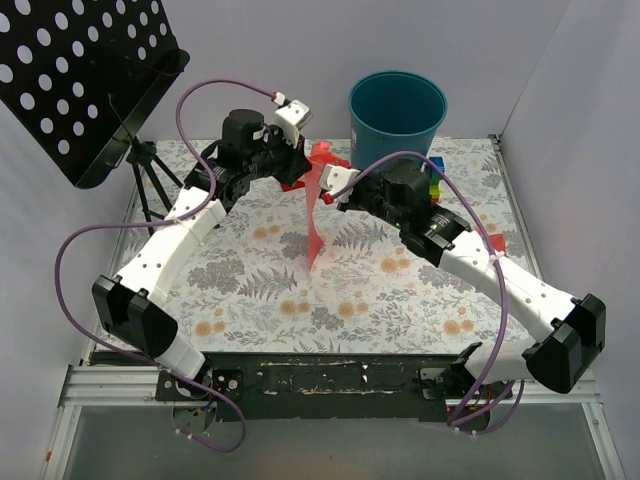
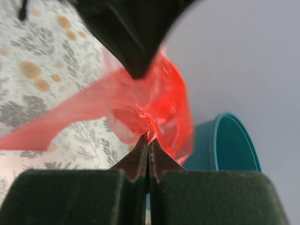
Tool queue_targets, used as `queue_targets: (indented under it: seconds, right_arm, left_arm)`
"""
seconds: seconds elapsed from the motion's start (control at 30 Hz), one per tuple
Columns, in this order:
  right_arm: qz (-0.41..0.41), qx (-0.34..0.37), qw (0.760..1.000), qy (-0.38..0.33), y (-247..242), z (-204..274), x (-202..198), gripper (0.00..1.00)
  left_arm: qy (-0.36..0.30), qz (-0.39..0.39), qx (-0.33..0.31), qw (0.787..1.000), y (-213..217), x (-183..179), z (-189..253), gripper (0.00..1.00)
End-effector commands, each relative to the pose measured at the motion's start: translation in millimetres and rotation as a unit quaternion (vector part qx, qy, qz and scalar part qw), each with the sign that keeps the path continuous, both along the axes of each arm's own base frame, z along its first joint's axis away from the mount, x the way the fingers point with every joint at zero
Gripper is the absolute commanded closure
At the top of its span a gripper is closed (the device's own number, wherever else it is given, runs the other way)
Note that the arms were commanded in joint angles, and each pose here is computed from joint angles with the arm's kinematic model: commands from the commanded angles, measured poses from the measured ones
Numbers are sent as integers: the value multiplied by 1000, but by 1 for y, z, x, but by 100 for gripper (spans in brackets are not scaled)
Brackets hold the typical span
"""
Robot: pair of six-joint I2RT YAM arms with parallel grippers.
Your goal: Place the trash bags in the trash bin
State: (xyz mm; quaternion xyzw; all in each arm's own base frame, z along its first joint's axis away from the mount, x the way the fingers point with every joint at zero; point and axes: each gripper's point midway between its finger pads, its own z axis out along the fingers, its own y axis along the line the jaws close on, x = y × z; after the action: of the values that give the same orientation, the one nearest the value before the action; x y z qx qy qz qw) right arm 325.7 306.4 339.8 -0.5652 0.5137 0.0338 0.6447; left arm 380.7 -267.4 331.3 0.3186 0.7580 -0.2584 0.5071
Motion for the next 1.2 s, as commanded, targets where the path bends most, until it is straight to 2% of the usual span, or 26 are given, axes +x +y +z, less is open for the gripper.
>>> queue_targets:
  seconds: [0.0, 0.23, 0.27, 0.3, 0.33, 0.37, 0.43, 0.6, 0.97, 1.07, 1.17]
  right_arm:
    - [-95, 39, 994, -42, -43, 34, 28, 99]
    - [-156, 33, 987, 31, -80, 2, 50, 99]
    - [-161, 36, 985, 41, -80, 0, 51, 94]
    - [-159, 47, 985, 56, -77, 1, 50, 80]
    - [-142, 62, 986, 68, -71, 6, 45, 59]
    - [-126, 72, 986, 76, -66, 11, 40, 48]
    - [-61, 96, 989, 93, -47, 26, 22, 38]
    - [13, 135, 981, 139, -19, 45, 3, 35]
    - [94, 134, 980, 116, 32, 52, -14, 34]
    - [81, 122, 984, 100, 39, 50, -11, 34]
    - [1, 123, 991, 55, 33, 49, 15, 36]
  left_arm:
    - [-37, 27, 10, 999, 21, -6, 15, 100]
    - [-52, 63, 27, 996, 34, 5, 11, 100]
    - [-50, 59, 25, 997, 32, 5, 10, 100]
    - [-48, 56, 23, 997, 31, 5, 10, 100]
    - [-45, 50, 20, 998, 28, 4, 10, 100]
    - [-43, 48, 17, 998, 27, 4, 11, 100]
    - [-39, 43, 15, 998, 24, 4, 10, 100]
    - [-35, 36, 9, 999, 21, 4, 12, 100]
    - [-32, 33, 7, 999, 19, 3, 16, 100]
    - [-34, 30, 2, 999, 18, 3, 21, 100]
    - [-37, 23, -3, 999, 15, 1, 27, 100]
